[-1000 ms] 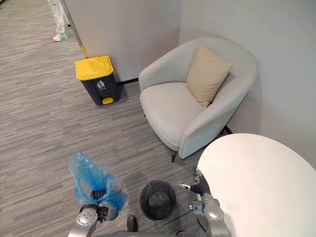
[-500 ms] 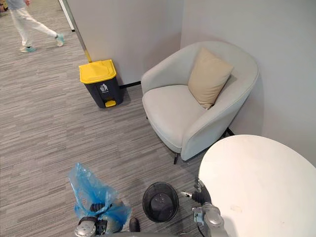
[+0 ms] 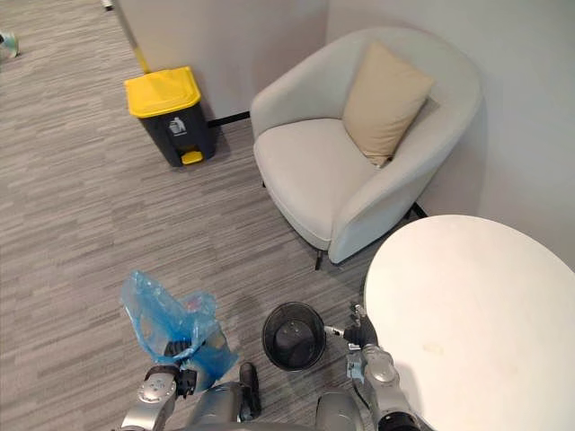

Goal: Gather rubbish on tea table into small bin, then transfer packed bag to large trash can.

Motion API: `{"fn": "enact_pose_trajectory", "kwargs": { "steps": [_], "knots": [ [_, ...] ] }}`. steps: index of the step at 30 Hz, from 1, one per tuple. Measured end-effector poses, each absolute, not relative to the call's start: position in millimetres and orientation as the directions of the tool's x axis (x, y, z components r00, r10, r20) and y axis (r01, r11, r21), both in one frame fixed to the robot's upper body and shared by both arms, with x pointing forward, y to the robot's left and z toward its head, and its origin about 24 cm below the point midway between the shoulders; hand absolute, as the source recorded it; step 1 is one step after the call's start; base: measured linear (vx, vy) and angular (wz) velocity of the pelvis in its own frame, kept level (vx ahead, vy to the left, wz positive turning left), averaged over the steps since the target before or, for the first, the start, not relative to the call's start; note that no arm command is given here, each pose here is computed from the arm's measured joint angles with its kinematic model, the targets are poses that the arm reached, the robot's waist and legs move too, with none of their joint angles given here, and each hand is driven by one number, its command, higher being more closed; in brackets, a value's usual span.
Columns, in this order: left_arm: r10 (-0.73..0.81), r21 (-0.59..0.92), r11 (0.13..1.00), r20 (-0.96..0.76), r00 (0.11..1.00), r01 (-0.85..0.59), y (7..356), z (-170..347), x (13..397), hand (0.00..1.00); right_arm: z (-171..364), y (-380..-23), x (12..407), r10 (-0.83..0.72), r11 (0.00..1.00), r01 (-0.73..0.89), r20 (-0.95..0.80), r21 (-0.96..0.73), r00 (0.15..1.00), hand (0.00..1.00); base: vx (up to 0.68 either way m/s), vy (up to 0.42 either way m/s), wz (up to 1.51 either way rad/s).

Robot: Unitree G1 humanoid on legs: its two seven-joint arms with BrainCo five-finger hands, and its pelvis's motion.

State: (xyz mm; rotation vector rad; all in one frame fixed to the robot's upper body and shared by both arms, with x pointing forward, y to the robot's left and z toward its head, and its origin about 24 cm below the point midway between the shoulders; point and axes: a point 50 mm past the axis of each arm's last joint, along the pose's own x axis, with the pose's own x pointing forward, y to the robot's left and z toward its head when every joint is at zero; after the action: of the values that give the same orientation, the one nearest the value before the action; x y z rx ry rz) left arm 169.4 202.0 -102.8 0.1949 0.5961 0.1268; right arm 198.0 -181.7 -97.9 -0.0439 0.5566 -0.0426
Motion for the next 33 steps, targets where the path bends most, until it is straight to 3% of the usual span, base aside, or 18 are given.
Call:
{"fn": "enact_pose_trajectory", "kwargs": {
  "steps": [8,13,20,33],
  "knots": [
    [0.165,0.171,0.982,-0.533,0.83,-0.086,187.8,-101.2,162.1,1.0,-84.4,-184.5,207.2,-0.067,0.996,0.033,-0.462,-0.081,0.884,0.0,-0.19,-0.156,0.37],
    [0.136,0.169,0.984,-0.465,0.875,-0.063,183.2,-87.2,181.3,1.0,-81.8,-196.6,203.3,-0.138,0.99,0.11,-0.448,-0.089,0.884,0.0,-0.22,-0.109,0.73],
    [0.117,0.173,0.984,-0.462,0.879,-0.041,180.6,-86.5,191.4,1.0,-95.7,-212.9,187.3,-0.228,0.973,0.205,-0.513,-0.103,0.827,0.0,-0.08,0.095,0.88],
    [0.152,0.217,0.975,-0.546,0.824,-0.037,196.4,-102.5,167.4,1.0,-108.1,-201.6,179.8,-0.205,0.978,0.181,-0.578,-0.099,0.79,0.0,-0.09,0.089,0.08]
  ]
}}
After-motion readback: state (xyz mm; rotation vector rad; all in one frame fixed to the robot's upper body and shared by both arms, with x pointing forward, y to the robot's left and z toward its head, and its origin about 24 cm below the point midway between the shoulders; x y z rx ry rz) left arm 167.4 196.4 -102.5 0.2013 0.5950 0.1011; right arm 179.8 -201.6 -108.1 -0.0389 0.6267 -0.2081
